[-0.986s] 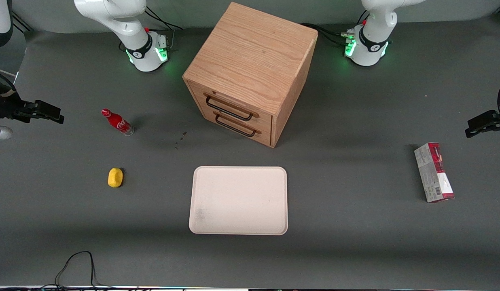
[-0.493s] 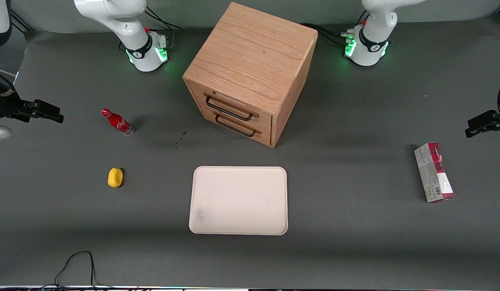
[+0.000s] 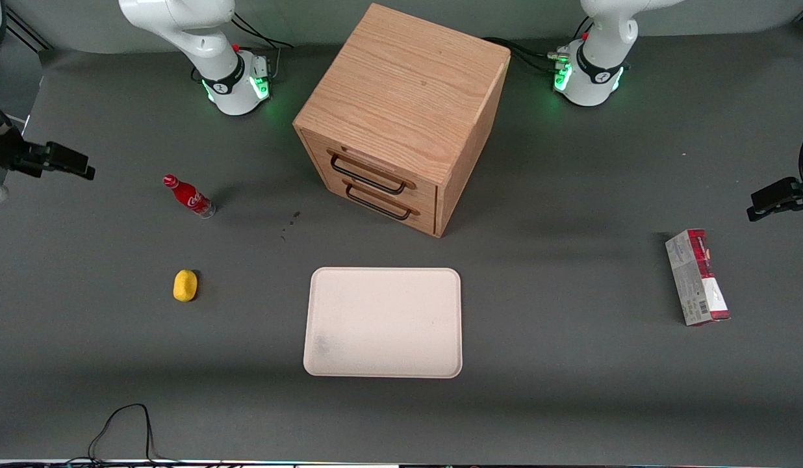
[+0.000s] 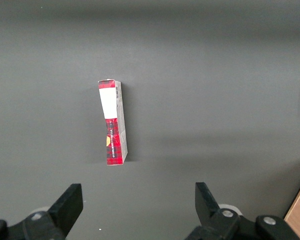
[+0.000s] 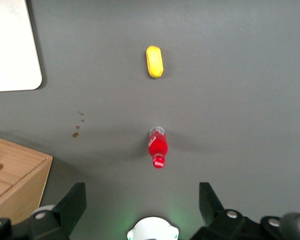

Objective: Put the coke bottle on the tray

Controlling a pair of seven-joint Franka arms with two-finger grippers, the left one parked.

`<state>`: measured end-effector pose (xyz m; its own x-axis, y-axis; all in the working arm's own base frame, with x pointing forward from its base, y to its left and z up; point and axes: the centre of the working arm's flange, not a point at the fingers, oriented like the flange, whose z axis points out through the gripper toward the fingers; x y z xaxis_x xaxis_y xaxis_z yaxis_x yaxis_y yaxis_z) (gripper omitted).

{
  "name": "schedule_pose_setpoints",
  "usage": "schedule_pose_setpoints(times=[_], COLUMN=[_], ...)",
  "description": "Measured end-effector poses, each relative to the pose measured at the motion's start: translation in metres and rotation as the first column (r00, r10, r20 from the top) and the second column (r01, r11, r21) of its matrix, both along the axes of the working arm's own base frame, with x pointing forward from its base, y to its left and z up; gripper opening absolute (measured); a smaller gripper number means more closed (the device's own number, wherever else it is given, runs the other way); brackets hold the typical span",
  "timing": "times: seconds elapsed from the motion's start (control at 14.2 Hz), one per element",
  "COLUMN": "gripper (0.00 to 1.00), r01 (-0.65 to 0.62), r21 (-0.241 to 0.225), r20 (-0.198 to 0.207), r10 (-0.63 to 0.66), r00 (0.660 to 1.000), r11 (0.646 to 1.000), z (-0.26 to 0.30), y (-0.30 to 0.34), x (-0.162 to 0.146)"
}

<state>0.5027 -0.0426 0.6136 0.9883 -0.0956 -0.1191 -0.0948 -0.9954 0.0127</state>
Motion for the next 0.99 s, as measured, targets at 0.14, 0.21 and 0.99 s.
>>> schedule_pose_setpoints(times=[0.14, 0.21, 0.99], gripper=[1.00, 1.00, 1.00], r01=[0.006, 0.009, -0.103], r21=[0.012, 0.020, 0.006], r20=[0.041, 0.056, 0.072], r10=[-0.007, -0.010, 0.103], r00=[0.999, 0.998, 0.992], r11=[1.000, 1.000, 0.995], z=[0.002, 0.000, -0.065], y=[-0.005, -0.008, -0.023], x=[-0.040, -0.060, -0.117])
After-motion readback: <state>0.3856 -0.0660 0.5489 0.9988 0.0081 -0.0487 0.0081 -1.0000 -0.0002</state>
